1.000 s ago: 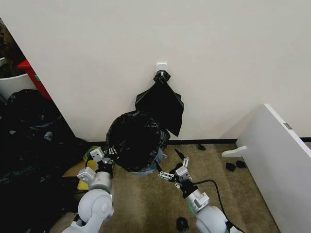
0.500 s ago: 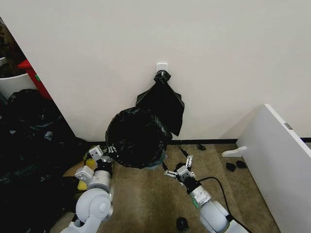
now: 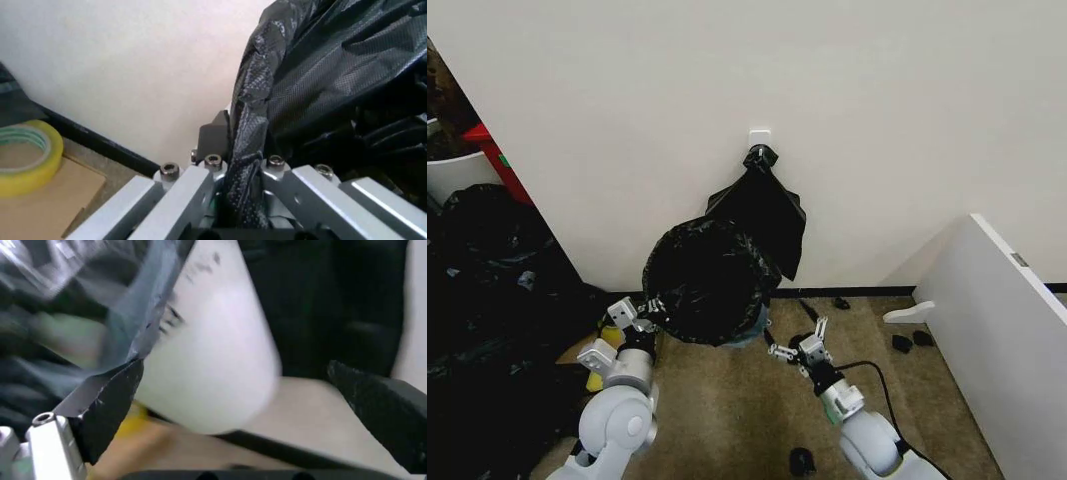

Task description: Place the garbage bag over the trash bin.

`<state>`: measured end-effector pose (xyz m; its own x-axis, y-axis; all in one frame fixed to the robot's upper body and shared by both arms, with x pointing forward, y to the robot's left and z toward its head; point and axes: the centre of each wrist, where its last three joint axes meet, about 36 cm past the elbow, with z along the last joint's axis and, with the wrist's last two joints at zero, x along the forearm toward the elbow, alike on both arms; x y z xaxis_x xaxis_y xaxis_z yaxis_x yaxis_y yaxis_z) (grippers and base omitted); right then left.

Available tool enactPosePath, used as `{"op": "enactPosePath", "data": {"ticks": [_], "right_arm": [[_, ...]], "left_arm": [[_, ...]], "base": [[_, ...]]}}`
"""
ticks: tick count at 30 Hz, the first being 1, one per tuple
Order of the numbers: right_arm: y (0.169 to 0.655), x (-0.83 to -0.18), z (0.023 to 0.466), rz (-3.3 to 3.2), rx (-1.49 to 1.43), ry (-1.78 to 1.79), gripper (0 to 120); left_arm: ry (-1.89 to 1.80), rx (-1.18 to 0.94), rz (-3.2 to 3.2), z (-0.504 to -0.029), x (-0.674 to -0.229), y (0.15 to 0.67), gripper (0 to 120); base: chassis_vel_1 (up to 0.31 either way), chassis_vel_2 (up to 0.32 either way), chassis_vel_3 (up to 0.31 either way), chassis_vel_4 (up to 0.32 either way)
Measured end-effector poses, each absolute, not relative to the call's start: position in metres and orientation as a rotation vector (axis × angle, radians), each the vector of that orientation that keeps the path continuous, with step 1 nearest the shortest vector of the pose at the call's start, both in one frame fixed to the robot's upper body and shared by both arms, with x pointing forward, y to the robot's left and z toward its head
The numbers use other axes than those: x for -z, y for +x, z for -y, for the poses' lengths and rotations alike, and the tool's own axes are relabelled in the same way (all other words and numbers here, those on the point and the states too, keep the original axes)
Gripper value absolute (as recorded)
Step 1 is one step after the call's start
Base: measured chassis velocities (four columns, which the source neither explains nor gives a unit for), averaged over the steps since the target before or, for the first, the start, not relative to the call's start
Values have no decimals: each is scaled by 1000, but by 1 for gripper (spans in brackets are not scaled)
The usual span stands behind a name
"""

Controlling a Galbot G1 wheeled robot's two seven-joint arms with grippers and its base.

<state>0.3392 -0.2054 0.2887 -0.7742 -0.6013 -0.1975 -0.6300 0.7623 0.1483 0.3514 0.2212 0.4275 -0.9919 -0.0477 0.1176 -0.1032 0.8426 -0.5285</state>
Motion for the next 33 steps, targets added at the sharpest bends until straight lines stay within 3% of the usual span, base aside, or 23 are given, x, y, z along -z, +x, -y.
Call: {"op": "enactPosePath", "data": {"ticks": [5, 11, 20, 33], "right_arm": [[346, -289, 209, -2684, -600, -1160, 100], [354, -288, 206, -2626, -663, -1208, 98], [374, -275, 226, -2585, -646, -1256, 66], [376, -273, 239, -2458, -739, -1340, 83]], "left_arm": [[107, -856, 2920, -220, -428, 352, 0], [99, -856, 2919, -219, -429, 350, 0], [99, -844, 2921, -220, -427, 349, 0], [91, -837, 2914, -216, -422, 350, 0]], "base": [[0, 0, 0, 0], [0, 0, 0, 0], [0, 0, 0, 0], [0, 0, 0, 0]]}}
